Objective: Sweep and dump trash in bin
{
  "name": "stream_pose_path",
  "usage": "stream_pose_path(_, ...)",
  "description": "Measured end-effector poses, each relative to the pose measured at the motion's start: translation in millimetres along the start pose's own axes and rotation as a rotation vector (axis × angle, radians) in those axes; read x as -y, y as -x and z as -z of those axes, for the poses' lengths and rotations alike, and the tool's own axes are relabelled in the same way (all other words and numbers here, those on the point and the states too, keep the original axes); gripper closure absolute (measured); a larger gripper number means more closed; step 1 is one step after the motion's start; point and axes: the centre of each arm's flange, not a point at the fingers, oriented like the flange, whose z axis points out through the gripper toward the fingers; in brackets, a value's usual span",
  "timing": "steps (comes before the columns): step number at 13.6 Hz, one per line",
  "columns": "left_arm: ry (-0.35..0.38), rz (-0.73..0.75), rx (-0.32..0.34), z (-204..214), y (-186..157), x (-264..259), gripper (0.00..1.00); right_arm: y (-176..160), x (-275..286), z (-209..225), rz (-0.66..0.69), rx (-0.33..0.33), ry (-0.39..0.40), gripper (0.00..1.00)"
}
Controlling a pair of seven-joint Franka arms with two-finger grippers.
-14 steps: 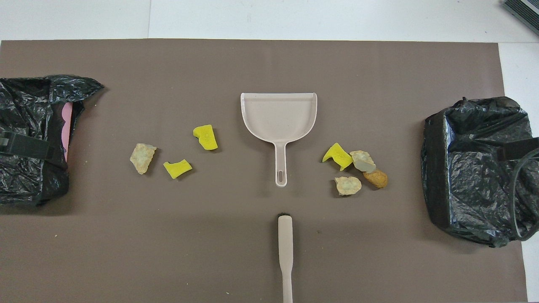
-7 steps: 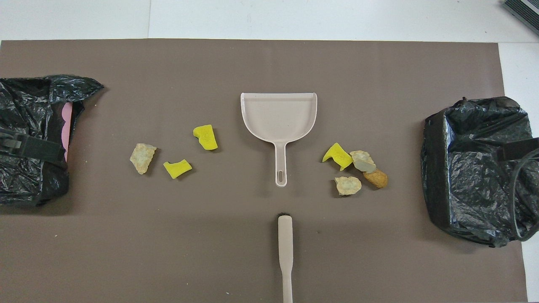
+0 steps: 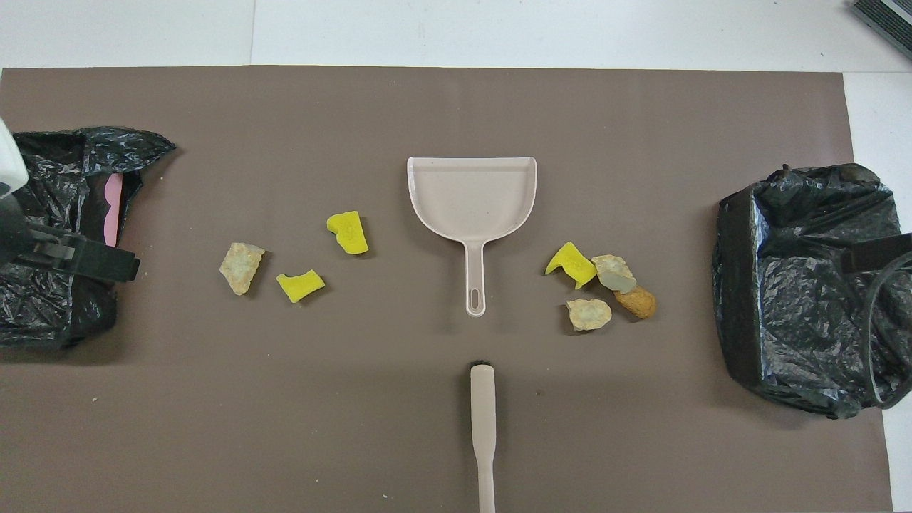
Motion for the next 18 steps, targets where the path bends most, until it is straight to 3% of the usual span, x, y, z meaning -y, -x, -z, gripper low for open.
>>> stream_pose_path(5, -0.002, 0.004, 0.048, -26.4, 7.3, -70.6, 0.0, 1.1, 0.4, 1.9, 0.001, -0.004, 0.0, 0.0)
stream_pose_path(12, -0.017, -0.004, 0.093, -97.6, 50.1, -217.2, 0.0, 4.2, 4.4, 5.7, 0.014, -0.009, 0.001, 0.0)
stream_pose_path(18, 0.003, -0.038, 0.103, -137.3, 95.6, -271.1, 0.0, 8.2, 3.1, 1.5, 0.012, 0.003, -0.001, 0.0)
